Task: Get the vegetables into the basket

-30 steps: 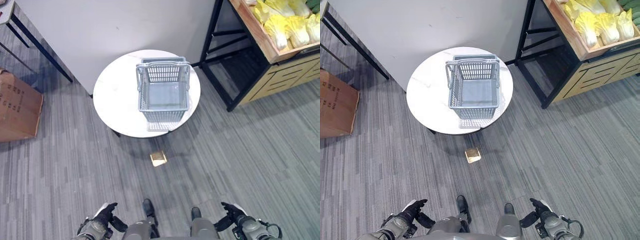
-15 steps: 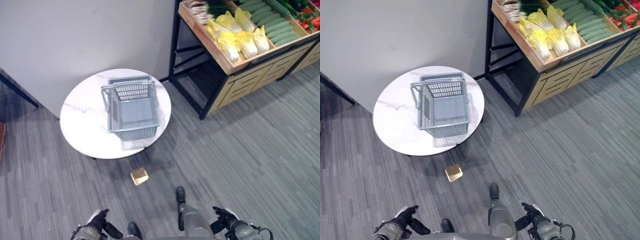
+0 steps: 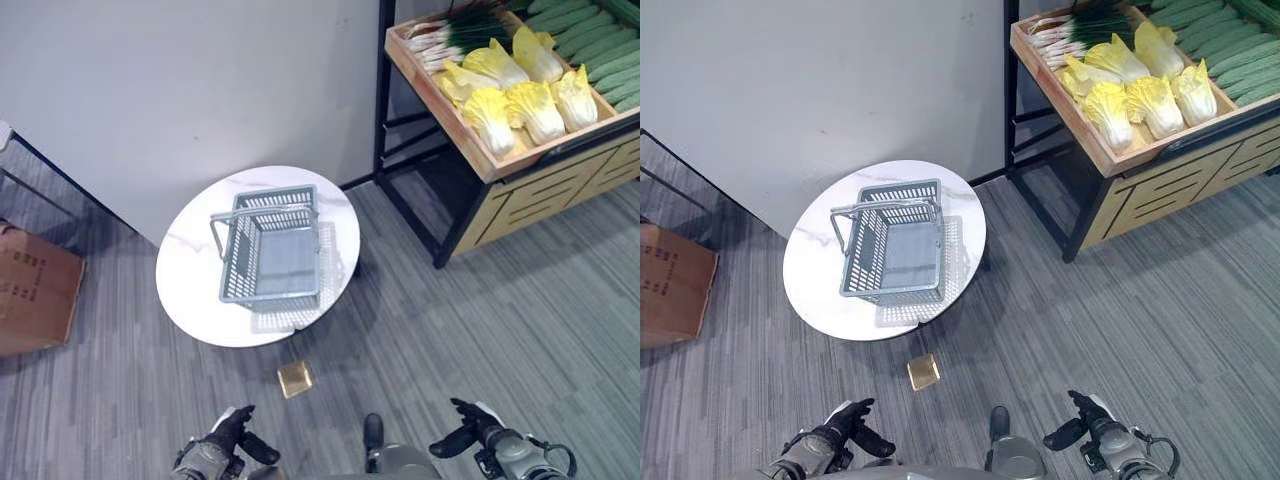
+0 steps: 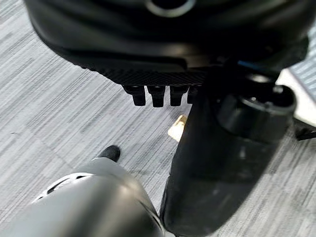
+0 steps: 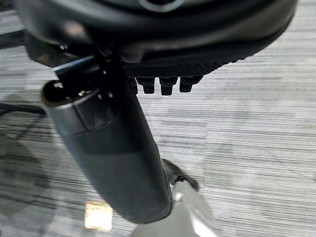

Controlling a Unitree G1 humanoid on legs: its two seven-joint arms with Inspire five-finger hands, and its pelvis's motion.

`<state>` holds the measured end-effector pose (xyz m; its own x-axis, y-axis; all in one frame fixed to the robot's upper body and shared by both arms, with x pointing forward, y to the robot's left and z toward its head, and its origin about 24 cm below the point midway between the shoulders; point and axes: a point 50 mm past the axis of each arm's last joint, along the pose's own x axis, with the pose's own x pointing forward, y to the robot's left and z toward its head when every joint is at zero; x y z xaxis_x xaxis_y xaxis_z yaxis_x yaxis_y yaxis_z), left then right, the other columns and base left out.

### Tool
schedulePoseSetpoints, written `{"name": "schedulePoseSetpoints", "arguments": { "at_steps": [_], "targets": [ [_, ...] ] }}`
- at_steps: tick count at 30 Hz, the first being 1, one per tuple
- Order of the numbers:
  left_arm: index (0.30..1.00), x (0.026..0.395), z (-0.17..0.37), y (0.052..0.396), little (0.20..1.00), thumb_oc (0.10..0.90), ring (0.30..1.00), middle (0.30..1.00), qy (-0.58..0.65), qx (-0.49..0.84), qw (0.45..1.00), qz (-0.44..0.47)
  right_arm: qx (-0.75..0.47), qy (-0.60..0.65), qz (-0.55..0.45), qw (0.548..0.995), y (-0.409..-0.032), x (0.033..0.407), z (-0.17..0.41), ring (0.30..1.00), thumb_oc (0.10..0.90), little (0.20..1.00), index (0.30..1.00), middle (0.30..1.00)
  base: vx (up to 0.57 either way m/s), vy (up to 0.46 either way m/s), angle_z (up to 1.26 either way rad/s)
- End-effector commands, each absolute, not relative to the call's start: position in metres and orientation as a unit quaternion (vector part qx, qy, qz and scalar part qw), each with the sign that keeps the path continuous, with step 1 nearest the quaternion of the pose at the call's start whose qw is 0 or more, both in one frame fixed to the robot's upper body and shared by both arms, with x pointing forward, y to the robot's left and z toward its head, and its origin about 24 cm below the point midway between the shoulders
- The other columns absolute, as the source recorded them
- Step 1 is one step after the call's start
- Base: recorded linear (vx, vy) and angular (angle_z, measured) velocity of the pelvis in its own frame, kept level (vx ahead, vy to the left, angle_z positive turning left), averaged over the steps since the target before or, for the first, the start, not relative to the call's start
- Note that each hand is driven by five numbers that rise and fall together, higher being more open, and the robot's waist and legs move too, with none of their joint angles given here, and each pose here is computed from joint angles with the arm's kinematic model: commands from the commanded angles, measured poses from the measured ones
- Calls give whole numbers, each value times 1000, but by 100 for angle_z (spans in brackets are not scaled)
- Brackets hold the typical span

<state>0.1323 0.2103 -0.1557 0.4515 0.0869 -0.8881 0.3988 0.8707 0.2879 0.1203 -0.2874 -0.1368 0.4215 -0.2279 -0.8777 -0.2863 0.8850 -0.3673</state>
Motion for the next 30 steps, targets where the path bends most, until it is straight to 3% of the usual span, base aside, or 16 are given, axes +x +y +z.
{"name": "schedulePoseSetpoints", "arguments": {
  "at_steps": [1, 20, 30],
  "targets": [
    [1000, 125, -154, 228, 1000, 900, 1000, 1000, 527, 250, 808, -78, -237, 529, 10, 815, -292, 122, -134, 1000, 900, 1000, 1000, 1000, 66, 63, -11],
    [1000, 132, -150, 235, 1000, 900, 1000, 1000, 512, 252, 817, -80, -227, 522, 58, 820, -258, 130, -144, 1000, 900, 1000, 1000, 1000, 37, 183, -17],
    [1000, 143, -144, 244, 1000, 900, 1000, 1000, 499, 248, 828, -58, -216, 513, 52, 829, -252, 134, -144, 1000, 900, 1000, 1000, 1000, 2, -20, 4]
  ]
}}
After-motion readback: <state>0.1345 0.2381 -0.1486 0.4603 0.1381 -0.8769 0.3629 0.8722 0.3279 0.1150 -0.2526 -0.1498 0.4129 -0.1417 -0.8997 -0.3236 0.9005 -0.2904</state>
